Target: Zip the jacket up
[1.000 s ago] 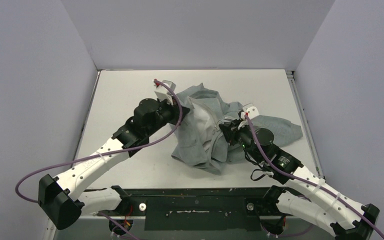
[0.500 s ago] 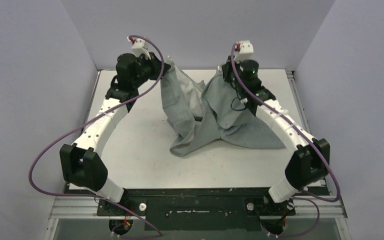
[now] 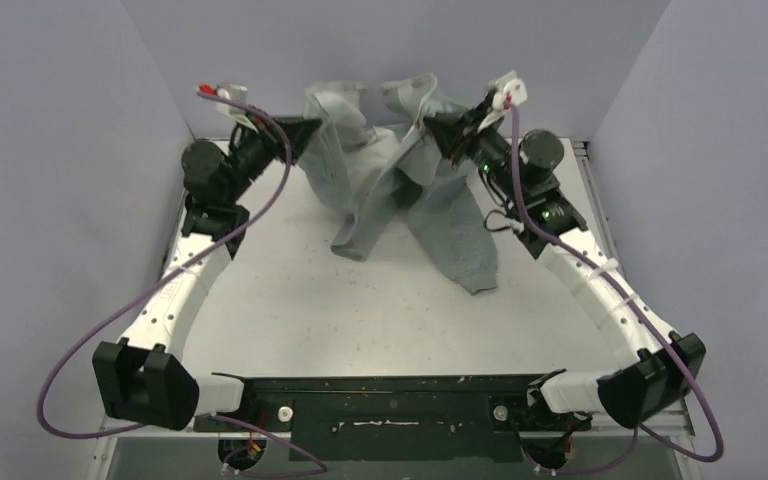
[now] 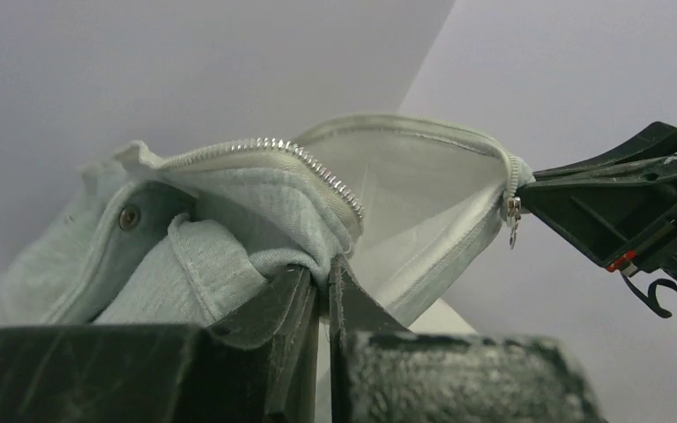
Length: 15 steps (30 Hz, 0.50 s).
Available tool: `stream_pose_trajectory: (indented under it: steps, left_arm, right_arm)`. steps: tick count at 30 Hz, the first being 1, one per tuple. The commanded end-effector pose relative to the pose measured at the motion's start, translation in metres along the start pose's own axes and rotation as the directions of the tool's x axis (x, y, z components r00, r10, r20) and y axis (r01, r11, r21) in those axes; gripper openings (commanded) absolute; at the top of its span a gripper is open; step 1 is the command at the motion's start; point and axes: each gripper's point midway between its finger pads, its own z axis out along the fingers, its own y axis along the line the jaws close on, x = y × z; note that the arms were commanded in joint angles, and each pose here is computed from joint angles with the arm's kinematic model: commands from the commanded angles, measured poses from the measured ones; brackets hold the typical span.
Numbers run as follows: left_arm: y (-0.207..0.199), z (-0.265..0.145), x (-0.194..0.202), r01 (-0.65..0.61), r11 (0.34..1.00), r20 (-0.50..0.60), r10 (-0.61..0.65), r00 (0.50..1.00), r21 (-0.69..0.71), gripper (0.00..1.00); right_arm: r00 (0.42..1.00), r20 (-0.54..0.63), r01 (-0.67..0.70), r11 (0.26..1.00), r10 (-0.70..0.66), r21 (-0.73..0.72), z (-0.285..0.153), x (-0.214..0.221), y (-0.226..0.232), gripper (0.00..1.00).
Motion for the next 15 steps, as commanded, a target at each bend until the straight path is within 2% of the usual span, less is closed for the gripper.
stream_pose_trajectory:
  steps: [1,5,7,11,15]
  left_arm:
    - [-0.004,-0.060,0.098,0.132,0.991,-0.142,-0.136,0.980,-0.036,0.00]
    - [-0.003,-0.124,0.190,0.204,0.965,-0.296,-0.245,0.923,-0.164,0.00]
    - [-0.005,-0.149,0.218,0.211,0.952,-0.334,-0.277,0.901,-0.221,0.00]
    - [-0.010,-0.181,0.248,0.224,0.932,-0.373,-0.323,0.870,-0.285,0.00]
    - [-0.009,-0.194,0.259,0.231,0.921,-0.387,-0.345,0.855,-0.313,0.00]
  right_arm:
    - [0.972,-0.215,-0.104,0.994,0.092,-0.042,-0.054,0.103,0.055,0.00]
    - [0.882,-0.379,-0.283,0.958,0.280,0.049,-0.113,0.193,0.090,0.00]
    - [0.819,-0.450,-0.343,0.932,0.356,0.113,-0.140,0.232,0.106,0.00]
    - [0.705,-0.577,-0.358,0.910,0.412,0.212,-0.186,0.294,0.137,0.00]
    - [0.614,-0.626,-0.343,0.877,0.480,0.336,-0.215,0.330,0.135,0.00]
